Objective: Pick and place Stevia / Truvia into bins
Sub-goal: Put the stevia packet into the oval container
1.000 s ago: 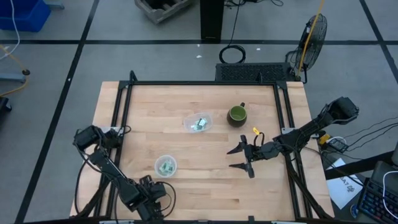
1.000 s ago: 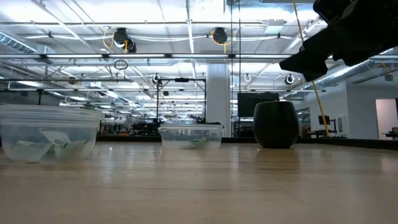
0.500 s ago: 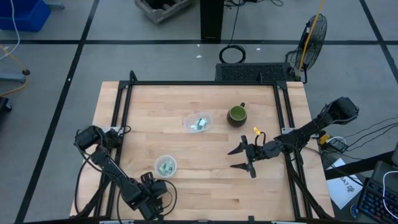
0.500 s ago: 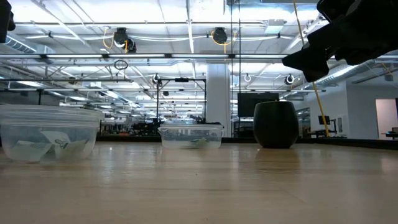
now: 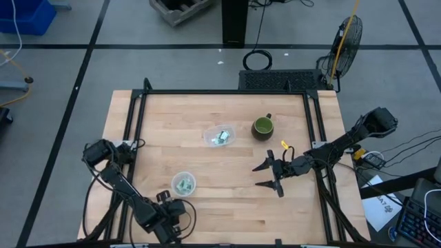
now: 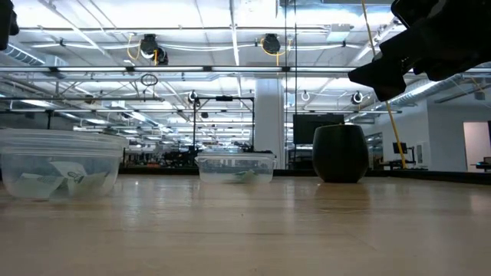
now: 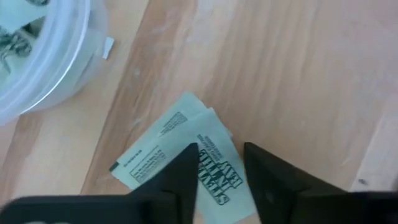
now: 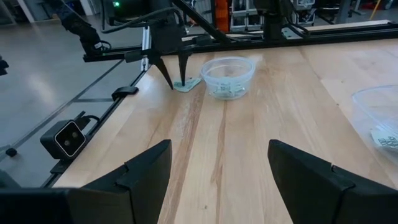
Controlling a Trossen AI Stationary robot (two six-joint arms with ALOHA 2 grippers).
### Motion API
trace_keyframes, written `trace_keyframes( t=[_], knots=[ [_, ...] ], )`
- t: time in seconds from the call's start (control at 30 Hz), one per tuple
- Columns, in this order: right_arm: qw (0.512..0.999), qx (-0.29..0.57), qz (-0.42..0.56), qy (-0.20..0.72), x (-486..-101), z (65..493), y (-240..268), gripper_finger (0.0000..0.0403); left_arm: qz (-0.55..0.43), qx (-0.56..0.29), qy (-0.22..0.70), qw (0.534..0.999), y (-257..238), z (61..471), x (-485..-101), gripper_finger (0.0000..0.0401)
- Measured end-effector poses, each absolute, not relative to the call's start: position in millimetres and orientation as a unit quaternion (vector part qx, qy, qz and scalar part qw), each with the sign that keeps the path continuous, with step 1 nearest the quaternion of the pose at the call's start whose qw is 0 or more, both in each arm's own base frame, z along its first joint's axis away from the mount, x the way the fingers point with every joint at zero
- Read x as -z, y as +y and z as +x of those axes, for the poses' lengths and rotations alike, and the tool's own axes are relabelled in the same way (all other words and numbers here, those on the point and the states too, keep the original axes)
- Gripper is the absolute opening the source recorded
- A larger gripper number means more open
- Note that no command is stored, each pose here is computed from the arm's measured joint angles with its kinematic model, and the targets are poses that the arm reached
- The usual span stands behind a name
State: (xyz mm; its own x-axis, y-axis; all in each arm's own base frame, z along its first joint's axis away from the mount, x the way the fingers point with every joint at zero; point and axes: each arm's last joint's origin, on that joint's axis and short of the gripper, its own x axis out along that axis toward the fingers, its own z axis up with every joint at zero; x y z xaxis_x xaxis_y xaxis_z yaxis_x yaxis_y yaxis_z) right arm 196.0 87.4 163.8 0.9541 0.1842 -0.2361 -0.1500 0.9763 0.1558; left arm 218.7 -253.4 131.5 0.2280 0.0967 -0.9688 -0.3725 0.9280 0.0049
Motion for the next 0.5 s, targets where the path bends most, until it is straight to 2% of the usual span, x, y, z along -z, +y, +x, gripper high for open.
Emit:
trace_keyframes(
  t=[0.23,0.3,0.5],
  knots=[
    [0.986,-0.089,0.068,0.127,-164,195,89,0.0258,-0.095,-0.144,0.599,0.782,-252,219,-131,0.0015],
    [0.985,-0.093,0.067,0.127,-164,194,91,0.0258,-0.098,-0.143,0.600,0.781,-252,220,-132,0.0011],
    [0.985,-0.095,0.067,0.124,-164,194,92,0.0258,-0.147,-0.127,0.606,0.771,-245,223,-152,0.0033]
  ],
)
